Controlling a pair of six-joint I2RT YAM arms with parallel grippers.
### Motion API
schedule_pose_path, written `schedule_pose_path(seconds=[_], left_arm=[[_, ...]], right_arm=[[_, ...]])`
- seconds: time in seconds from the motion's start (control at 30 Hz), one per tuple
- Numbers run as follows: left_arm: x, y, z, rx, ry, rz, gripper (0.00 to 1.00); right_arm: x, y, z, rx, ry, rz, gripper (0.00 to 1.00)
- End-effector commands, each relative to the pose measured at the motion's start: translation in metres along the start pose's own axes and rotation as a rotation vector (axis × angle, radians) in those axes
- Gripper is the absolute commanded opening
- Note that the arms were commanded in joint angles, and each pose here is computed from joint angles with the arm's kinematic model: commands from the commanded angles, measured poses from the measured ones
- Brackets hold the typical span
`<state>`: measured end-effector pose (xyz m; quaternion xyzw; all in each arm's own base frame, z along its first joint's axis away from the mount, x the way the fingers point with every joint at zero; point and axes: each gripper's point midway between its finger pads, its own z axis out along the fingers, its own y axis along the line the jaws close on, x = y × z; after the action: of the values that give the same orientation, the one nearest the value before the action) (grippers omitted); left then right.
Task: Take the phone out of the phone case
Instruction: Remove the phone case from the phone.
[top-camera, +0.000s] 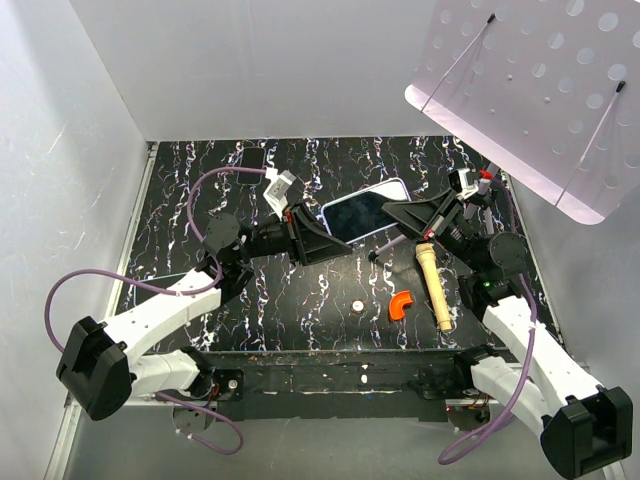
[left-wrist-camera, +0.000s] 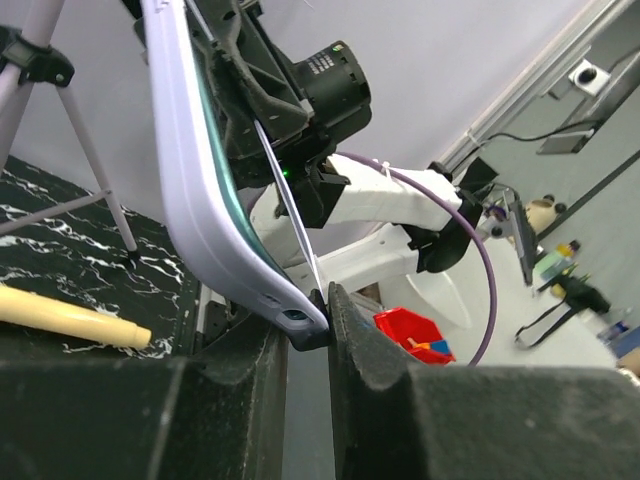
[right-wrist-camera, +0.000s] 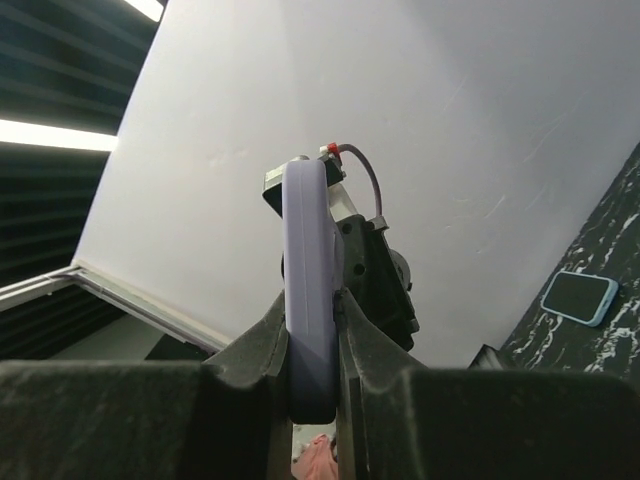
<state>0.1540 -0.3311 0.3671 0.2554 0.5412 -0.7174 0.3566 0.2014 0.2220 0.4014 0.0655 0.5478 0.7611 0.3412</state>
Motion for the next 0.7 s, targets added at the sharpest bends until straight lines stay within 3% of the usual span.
schedule_pose_path(seconds=[0.0,0.37,0.67], left_arm=[[0.024,0.017,-0.003,0.02,0.115,0.112,0.0],[0.022,0.033,-0.004,0.033,0.133,0.225,0.0],[0.015,0.032,-0.005,0.052,0.133,0.447,0.0]], right_arm=[[0.016,0.092,-0.013,-0.306,0.095,0.149,0.01],[0.01,0.098,-0.015,-0.353,0.073,0.232,0.01],[0.006,0.08,-0.011,-0.302,0.058,0.303,0.01]])
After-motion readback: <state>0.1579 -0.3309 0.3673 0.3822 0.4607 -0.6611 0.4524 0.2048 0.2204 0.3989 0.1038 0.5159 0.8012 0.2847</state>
